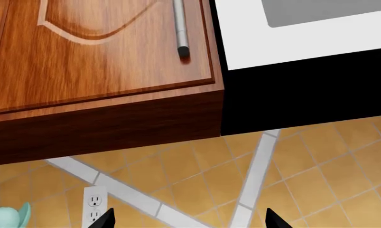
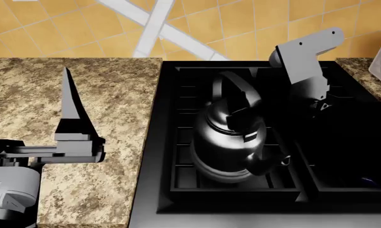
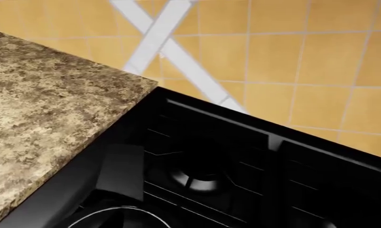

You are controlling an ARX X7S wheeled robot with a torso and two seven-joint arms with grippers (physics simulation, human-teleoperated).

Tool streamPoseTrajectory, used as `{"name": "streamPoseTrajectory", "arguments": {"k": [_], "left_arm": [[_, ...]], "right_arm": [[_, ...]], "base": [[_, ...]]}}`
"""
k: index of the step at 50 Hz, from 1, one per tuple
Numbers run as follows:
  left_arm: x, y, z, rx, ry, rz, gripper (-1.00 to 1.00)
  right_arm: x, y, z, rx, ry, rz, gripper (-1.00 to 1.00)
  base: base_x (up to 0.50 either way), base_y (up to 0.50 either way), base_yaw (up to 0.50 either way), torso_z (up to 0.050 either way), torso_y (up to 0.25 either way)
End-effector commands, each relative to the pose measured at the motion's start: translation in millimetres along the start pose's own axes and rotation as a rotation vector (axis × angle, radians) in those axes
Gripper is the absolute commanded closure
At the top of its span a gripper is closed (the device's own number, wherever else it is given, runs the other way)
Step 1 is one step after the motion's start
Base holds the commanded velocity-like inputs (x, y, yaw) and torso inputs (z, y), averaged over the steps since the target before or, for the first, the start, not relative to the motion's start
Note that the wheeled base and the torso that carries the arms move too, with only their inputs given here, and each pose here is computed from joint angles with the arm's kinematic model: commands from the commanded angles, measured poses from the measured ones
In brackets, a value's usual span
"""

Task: Pick the kettle from the counter and place it on a stove burner. Then turn the burner on.

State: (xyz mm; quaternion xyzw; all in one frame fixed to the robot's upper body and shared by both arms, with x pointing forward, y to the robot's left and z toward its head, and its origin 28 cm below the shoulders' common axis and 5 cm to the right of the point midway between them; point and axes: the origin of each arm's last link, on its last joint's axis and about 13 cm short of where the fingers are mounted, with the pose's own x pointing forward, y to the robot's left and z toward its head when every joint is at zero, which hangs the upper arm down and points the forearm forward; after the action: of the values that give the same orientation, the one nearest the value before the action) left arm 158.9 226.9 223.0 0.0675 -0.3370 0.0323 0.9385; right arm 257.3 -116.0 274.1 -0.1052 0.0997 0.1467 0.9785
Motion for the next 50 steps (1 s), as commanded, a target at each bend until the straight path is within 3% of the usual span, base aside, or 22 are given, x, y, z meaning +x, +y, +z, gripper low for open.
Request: {"name": "streamPoseTrajectory", "arguments": {"k": [1, 30, 50], "left_arm": [[0, 0.3, 0, 0.001, -0.001, 0.001, -1.0], [0, 1.1, 1, -0.002, -0.003, 0.006, -1.0], [-1, 0.9, 1, -0.002, -0.005, 0.004, -1.0]], "right_arm": [[2, -0.1, -3, -0.003, 0.018, -0.036, -1.0], [-14, 5.9, 2, -0.001, -0.012, 0.031, -1.0], [-30, 4.0, 12, 0.005, -0.076, 0.015, -1.0]], "base": [[0.0, 0.0, 0.0, 0.0, 0.0], [0.0, 0.0, 0.0, 0.0, 0.0], [0.0, 0.0, 0.0, 0.0, 0.0]]}}
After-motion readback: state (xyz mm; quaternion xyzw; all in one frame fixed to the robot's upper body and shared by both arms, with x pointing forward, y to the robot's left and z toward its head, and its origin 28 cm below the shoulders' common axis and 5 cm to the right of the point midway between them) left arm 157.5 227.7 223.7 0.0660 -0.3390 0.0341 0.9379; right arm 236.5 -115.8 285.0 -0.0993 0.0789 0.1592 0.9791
